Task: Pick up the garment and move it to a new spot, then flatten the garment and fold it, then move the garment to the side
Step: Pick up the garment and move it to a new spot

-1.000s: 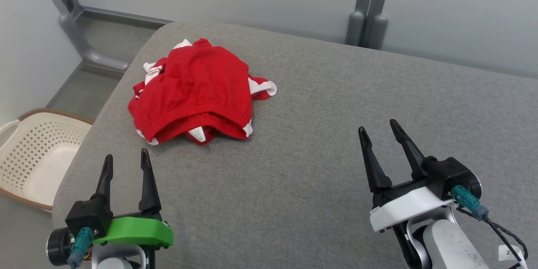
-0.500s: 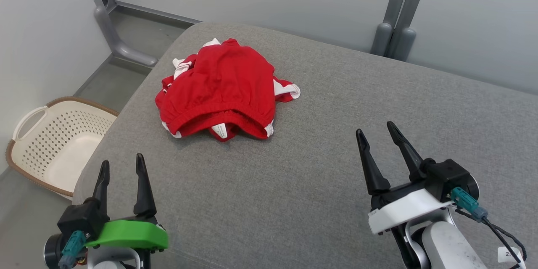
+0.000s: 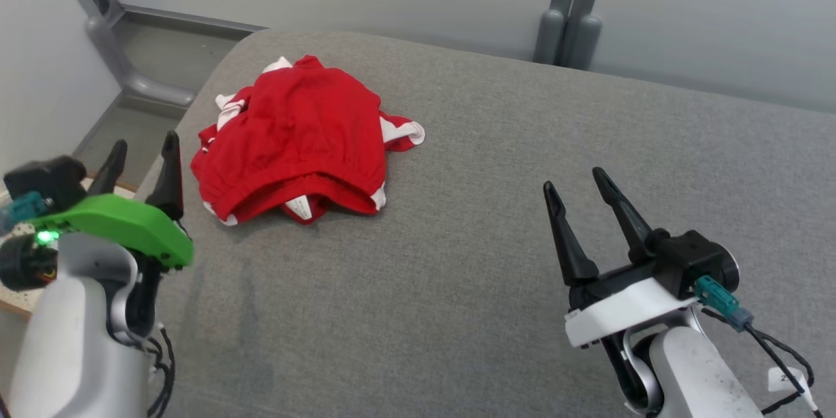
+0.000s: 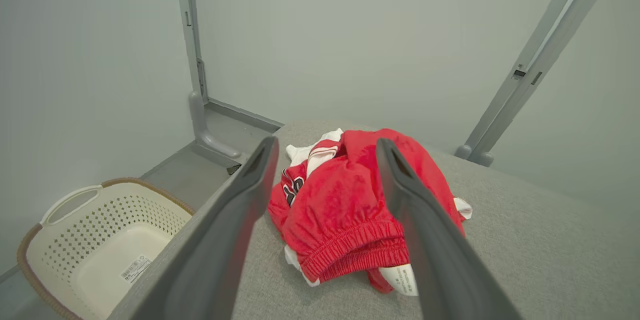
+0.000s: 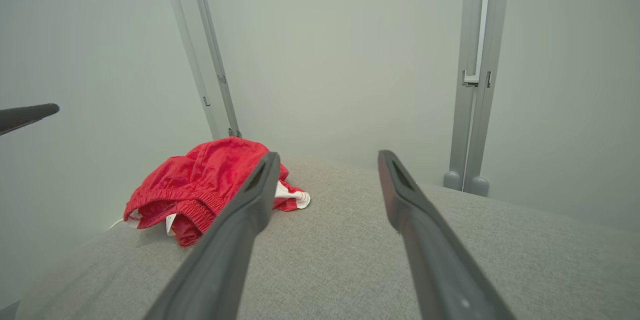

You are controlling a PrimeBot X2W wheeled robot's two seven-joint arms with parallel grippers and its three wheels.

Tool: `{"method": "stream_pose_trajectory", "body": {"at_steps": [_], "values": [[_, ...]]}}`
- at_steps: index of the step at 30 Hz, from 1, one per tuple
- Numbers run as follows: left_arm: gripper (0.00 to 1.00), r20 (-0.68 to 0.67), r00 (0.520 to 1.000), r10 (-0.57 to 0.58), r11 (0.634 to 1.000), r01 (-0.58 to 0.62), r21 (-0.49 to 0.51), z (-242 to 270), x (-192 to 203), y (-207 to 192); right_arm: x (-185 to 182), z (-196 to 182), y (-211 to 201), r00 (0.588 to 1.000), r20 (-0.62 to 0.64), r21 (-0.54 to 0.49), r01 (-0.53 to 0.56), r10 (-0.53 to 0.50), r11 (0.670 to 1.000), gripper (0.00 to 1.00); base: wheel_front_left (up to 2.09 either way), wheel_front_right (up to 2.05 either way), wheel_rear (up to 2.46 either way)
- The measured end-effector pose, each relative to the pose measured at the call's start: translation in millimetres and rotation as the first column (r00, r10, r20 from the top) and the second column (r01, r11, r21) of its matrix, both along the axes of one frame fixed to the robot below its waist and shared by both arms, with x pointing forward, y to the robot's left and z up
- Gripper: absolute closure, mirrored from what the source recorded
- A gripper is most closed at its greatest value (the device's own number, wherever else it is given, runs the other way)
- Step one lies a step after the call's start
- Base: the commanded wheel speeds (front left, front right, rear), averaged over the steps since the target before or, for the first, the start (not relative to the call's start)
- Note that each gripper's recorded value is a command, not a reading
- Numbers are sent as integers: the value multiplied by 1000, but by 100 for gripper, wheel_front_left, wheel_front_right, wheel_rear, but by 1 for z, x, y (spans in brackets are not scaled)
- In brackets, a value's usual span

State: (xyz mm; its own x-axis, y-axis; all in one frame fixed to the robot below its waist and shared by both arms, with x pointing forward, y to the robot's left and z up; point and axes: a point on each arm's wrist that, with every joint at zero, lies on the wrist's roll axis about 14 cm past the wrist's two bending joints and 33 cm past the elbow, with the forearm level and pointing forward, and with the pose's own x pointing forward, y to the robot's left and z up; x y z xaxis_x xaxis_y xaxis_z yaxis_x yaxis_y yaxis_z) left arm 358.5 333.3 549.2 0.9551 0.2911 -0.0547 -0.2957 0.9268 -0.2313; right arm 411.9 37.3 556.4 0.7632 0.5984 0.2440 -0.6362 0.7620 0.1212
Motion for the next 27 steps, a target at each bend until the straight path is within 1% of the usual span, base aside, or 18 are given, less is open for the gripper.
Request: {"method": "stream_pose_trajectory", "body": {"at_steps": [4, 6, 10, 13, 16, 21, 23, 24, 25, 27], "values": [[0, -117, 991, -70, 997, 69, -16, -7, 32, -1, 8, -6, -10, 1000, -6, -9, 26, -26, 1000, 0, 0, 0, 0], [0, -172, 980, -104, 994, 97, -46, -12, 47, -3, 14, -7, -16, 999, -5, -12, 41, -41, 999, 0, 0, 0, 0], [0, -320, 934, -159, 986, 131, -107, -38, 71, -5, 25, -10, -28, 997, -6, -12, 74, -74, 997, 0, 0, 0, 0], [0, -419, 892, -168, 984, 124, -131, -60, 81, 2, 32, -15, -40, 995, -13, -17, 103, -103, 995, 0, 0, 0, 0], [0, -512, 836, -196, 976, 119, -180, -90, 87, -3, 39, -19, -54, 990, -20, -21, 141, -142, 990, 0, 0, 0, 0], [0, -671, 699, -247, 962, 93, -258, -145, 80, -14, 43, -31, -79, 977, -50, -34, 204, -205, 978, 0, 0, 0, 0], [0, -707, 655, -267, 957, 93, -275, -159, 77, -20, 44, -35, -87, 972, -58, -40, 225, -227, 974, 0, 0, 0, 0], [4, -713, 645, -275, 954, 92, -285, -164, 79, -23, 44, -36, -91, 969, -61, -43, 236, -238, 971, 0, 0, 0, 0], [51, -714, 640, -282, 952, 93, -293, -166, 81, -26, 44, -38, -95, 966, -64, -46, 246, -249, 968, 0, 0, 0, 0], [100, -718, 634, -286, 952, 103, -289, -169, 86, -29, 44, -40, -101, 962, -69, -50, 261, -264, 964, 0, 0, 0, 0]]}}
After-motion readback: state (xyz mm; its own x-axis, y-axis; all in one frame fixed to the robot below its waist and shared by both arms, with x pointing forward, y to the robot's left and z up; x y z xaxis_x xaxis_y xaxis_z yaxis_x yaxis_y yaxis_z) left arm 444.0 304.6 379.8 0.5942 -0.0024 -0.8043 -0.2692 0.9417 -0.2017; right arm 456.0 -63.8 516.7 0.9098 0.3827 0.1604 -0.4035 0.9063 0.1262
